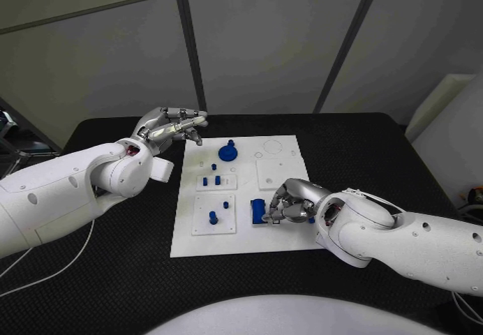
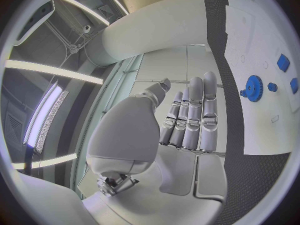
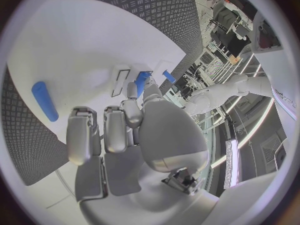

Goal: Assemble the parts on the task board

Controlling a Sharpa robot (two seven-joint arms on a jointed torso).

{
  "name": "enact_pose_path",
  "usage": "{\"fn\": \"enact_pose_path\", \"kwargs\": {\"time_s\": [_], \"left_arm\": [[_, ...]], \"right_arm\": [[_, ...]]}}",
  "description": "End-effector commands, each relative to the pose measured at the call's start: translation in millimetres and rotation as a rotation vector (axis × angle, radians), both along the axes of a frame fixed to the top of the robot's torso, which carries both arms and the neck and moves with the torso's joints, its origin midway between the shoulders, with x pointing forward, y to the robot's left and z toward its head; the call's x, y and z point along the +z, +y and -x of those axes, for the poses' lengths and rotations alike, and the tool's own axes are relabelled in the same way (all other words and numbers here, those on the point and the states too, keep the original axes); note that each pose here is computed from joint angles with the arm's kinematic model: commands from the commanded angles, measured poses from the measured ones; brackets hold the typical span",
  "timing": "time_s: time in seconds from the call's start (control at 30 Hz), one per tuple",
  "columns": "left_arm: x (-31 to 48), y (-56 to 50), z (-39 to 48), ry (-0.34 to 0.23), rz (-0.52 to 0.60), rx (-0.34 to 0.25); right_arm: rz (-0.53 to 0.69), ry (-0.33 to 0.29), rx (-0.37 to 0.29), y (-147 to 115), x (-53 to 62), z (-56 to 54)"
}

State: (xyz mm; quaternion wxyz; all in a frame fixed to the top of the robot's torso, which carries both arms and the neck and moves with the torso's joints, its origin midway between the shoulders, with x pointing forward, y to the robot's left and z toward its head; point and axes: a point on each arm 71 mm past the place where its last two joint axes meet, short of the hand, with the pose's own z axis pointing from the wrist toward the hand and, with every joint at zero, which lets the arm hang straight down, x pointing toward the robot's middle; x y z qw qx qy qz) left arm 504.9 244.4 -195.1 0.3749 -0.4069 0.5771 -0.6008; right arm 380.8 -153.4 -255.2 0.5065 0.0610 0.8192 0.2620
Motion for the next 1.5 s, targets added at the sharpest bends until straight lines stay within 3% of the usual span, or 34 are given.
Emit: {"fn": "enact_pose_path", "kwargs": {"time_s": [0.03,0.27,0.43,0.57,0.73,0.97,1.5], "left_arm": [[1.6,-0.5,-0.1,-0.006,0.009,-0.008],[1.2,0.1,-0.5,-0.005,0.008,-0.006],[1.0,-0.1,-0.5,-0.005,0.008,-0.006],[1.2,0.1,-0.1,-0.005,0.008,-0.006],[1.6,-0.2,0.4,-0.006,0.009,-0.006],[1.9,-1.3,1.0,-0.007,0.011,-0.01],[1.9,0.2,1.3,-0.007,0.01,-0.009]], "right_arm": [[0.0,-0.053,-0.014,-3.3,4.8,-0.3],[-0.071,-0.021,-0.042,-21.8,11.0,7.4],[-0.09,-0.012,-0.084,-44.2,17.9,5.5],[-0.04,-0.015,-0.126,-72.9,19.0,3.5],[0.066,-0.063,-0.14,-96.9,20.5,1.9],[0.151,-0.083,-0.139,-103.3,18.6,0.2],[0.194,-0.041,-0.12,-95.1,5.7,-1.6]]}}
